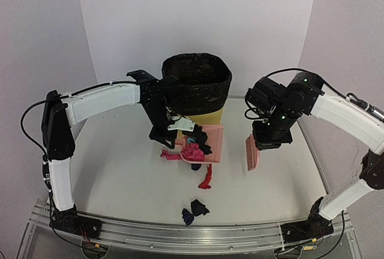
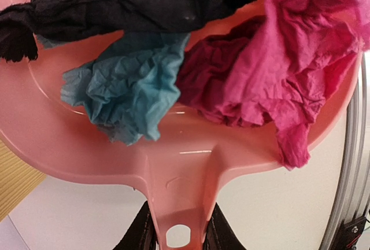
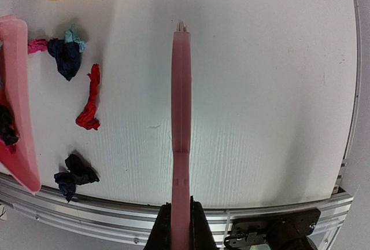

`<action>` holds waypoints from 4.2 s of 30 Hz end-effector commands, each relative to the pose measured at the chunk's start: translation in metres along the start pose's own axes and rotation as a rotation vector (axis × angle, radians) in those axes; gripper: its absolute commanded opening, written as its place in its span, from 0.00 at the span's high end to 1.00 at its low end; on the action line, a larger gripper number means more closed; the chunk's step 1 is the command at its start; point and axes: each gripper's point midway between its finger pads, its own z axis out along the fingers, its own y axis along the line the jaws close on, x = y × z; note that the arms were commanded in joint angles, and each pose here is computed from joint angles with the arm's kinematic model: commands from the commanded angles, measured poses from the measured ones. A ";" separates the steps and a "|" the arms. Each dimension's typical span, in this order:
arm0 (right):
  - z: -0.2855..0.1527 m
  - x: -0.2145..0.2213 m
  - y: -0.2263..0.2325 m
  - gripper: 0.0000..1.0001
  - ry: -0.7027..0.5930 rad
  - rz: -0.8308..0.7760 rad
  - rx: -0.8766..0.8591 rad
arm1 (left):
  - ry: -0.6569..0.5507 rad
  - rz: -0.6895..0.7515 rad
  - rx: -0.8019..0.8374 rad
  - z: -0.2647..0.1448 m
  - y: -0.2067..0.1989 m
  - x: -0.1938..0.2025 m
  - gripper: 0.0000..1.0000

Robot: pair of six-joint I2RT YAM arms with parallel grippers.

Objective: Sweep away the paper scraps from the table

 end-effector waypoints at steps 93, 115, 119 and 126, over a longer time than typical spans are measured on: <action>0.050 0.031 -0.077 1.00 0.030 -0.120 0.184 | 0.099 -0.456 -1.514 -0.266 0.208 -0.009 1.00; 0.018 -0.012 0.092 1.00 -0.119 0.095 -0.780 | -0.545 -1.409 -0.660 -0.204 0.007 0.035 1.00; 0.033 -0.028 0.129 1.00 -0.068 0.231 -0.924 | -0.415 -1.554 -0.602 -0.168 -0.028 0.069 1.00; 0.059 -0.048 0.178 1.00 -0.087 0.331 -0.981 | -0.285 -1.695 -0.484 -0.118 -0.072 0.098 1.00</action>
